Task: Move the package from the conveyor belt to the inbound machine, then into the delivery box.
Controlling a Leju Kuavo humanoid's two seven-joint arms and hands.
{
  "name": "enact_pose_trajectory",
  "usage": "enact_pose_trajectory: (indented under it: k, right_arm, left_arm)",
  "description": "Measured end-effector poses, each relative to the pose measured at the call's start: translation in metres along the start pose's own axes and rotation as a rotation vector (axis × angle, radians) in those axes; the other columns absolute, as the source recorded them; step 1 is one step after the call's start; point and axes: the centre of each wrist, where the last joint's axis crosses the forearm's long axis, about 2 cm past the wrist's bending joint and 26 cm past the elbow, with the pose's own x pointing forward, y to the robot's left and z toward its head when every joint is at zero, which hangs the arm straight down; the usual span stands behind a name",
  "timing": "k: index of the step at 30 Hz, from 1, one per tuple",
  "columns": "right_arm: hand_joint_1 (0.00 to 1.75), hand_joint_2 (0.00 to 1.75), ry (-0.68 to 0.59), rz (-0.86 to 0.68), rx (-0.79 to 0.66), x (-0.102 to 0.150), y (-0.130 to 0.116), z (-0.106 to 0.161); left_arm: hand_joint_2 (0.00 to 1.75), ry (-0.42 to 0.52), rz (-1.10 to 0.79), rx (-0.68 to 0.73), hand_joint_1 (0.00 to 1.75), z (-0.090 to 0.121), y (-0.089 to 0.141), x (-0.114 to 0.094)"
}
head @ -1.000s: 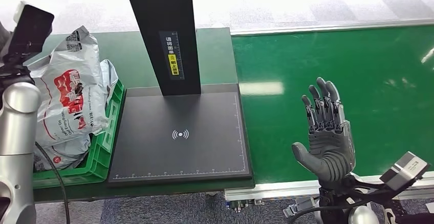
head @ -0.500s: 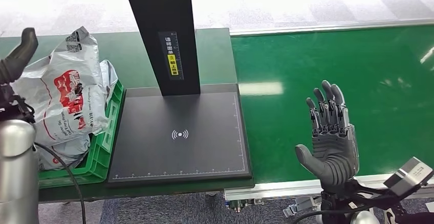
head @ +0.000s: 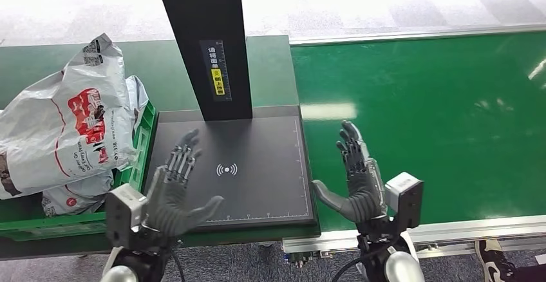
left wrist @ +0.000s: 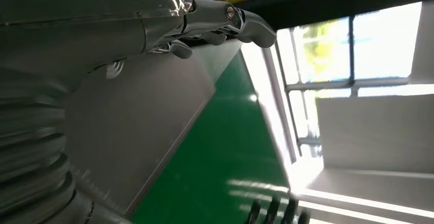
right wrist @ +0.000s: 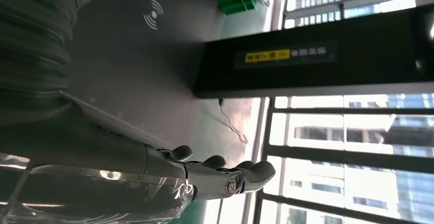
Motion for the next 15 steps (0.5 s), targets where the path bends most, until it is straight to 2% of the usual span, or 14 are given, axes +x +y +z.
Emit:
enact_pose_trajectory:
  k: [5, 15]
  right_arm:
    - [0.0, 1.75, 0.117, -0.017, 0.037, -0.02, 0.018, 0.006]
    - [0.0, 1.75, 0.204, -0.012, 0.062, -0.031, 0.031, 0.022]
  left_arm:
    - [1.75, 0.11, 0.058, -0.091, 0.0, 0.012, -0.037, -0.019]
    - [1.75, 0.166, 0.078, -0.146, 0.0, 0.012, -0.059, -0.024]
